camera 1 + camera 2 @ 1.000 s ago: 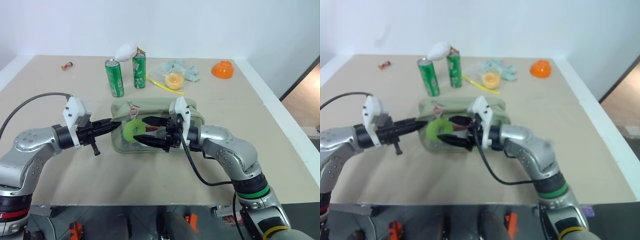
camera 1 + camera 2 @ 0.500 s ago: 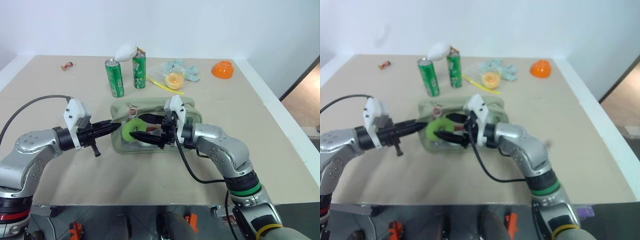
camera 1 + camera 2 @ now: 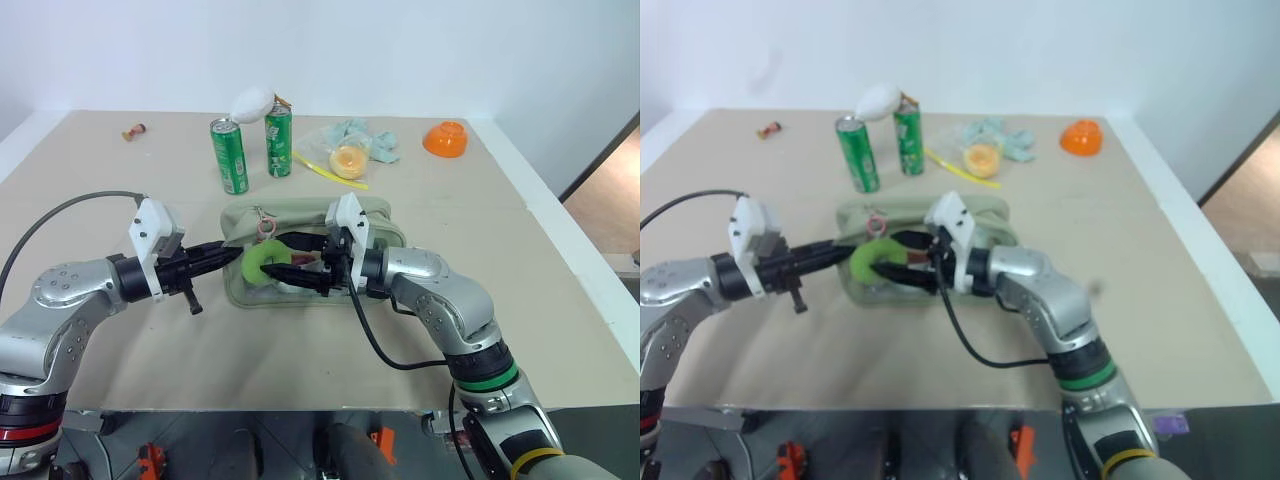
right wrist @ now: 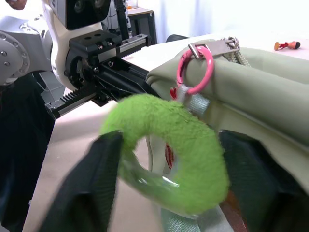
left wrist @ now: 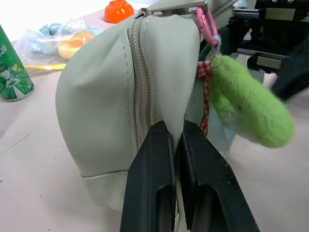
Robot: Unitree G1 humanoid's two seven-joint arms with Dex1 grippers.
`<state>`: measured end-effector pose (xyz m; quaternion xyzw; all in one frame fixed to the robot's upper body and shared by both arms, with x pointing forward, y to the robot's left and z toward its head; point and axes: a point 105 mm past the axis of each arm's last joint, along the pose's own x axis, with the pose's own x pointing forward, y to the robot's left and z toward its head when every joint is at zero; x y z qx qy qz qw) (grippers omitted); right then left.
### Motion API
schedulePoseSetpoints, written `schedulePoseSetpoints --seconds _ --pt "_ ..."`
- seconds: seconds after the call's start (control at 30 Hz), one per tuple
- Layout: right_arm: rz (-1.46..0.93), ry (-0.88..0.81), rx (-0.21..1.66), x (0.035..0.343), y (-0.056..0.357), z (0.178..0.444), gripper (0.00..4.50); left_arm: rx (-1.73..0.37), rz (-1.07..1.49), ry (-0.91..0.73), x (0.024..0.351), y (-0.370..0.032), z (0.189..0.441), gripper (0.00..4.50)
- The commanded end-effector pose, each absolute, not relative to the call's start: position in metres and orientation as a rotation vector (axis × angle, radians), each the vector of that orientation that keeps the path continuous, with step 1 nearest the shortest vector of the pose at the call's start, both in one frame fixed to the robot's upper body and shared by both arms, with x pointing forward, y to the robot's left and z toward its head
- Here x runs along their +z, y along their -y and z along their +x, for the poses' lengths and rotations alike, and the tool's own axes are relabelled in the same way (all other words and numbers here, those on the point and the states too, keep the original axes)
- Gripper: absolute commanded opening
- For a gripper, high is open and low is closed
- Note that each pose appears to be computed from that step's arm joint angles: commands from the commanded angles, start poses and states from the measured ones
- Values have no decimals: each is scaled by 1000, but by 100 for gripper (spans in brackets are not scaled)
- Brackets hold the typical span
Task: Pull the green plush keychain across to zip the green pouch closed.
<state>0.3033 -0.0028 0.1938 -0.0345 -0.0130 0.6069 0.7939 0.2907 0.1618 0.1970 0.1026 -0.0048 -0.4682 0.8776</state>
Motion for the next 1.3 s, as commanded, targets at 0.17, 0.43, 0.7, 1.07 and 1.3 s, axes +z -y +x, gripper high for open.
schedulePoseSetpoints --seconds 0.17,0.43,0.7,1.07,1.3 --pt "-98 84 1310 201 -1 301 2 -1002 247 67 209 -156 287 0" --pt "-89 117 1308 209 0 302 2 -993 245 65 208 -157 288 0" --pt "-53 219 1314 242 20 291 2 -989 243 62 209 -159 289 0" --pt "-113 275 1305 271 51 282 2 -996 247 64 211 -157 294 0" --pt "-140 272 1286 274 60 284 2 -1002 238 59 211 -155 295 0"
